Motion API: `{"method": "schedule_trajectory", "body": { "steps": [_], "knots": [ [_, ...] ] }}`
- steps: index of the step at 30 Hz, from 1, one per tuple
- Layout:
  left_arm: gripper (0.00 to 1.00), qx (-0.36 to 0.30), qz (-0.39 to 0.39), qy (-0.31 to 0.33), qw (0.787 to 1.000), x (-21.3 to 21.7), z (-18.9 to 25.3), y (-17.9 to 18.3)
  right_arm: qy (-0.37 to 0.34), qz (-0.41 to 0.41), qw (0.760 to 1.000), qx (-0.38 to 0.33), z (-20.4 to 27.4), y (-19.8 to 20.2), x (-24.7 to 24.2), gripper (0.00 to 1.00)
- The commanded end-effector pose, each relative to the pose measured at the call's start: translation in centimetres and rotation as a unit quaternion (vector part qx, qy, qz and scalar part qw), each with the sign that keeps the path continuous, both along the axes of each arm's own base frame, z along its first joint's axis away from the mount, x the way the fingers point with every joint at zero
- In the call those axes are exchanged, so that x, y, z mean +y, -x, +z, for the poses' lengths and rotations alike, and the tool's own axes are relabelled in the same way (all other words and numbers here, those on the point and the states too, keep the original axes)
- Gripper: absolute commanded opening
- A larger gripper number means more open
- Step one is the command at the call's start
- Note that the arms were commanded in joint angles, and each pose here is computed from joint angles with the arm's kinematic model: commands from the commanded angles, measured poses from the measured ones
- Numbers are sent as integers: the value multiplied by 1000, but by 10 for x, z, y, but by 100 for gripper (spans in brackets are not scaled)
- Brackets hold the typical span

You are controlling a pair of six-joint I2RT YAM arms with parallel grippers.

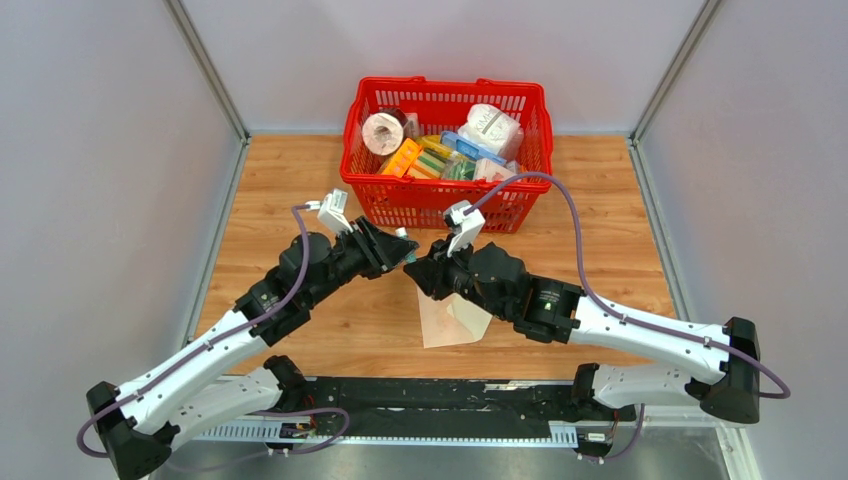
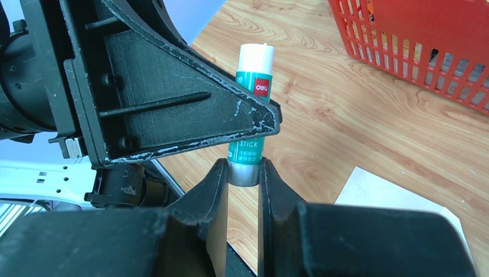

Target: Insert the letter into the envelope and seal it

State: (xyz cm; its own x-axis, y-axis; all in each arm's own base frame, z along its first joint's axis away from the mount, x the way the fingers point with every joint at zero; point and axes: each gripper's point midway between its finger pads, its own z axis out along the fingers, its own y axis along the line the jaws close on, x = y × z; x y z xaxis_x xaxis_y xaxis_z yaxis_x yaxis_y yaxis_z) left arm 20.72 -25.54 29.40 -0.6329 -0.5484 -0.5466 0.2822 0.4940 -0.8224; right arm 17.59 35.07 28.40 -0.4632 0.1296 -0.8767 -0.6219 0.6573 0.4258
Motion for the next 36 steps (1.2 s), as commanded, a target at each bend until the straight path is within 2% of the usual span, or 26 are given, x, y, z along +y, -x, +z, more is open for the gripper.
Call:
{"method": "schedule_trajectory", "body": {
  "steps": [1,4,6,7,8,11,17,21,27,32,36],
  "knots": [
    [47,-36,-13,16,999,-6,20,0,-27,3,1000,-5,20,2,5,0],
    [43,-34,-17,16,999,-7,19,0,-27,-4,1000,-3,20,0,4,0],
    [35,-33,-19,17,999,-8,19,0,-27,-16,1000,-3,20,-3,2,0],
    [26,-32,-19,16,999,-8,17,1,-27,-22,999,-2,20,-5,1,0],
    [22,-33,-19,16,999,-8,17,1,-28,-28,999,-3,21,-6,0,0],
    [0,-44,-28,14,999,-10,20,2,-31,-32,999,1,20,-7,-1,0],
    [0,-139,-103,-4,985,-22,44,18,-34,-7,999,-5,16,0,2,0],
    [0,-187,-150,-8,971,-26,57,33,-61,44,997,-32,28,15,0,0],
    [0,-251,-209,45,944,-31,87,61,-133,128,980,-79,67,38,-10,0],
    [0,-279,-239,78,927,-31,102,77,-178,212,958,-76,84,56,-16,0],
    [0,-288,-252,96,919,-32,111,83,-205,244,945,-69,94,61,-19,0]
  ]
}}
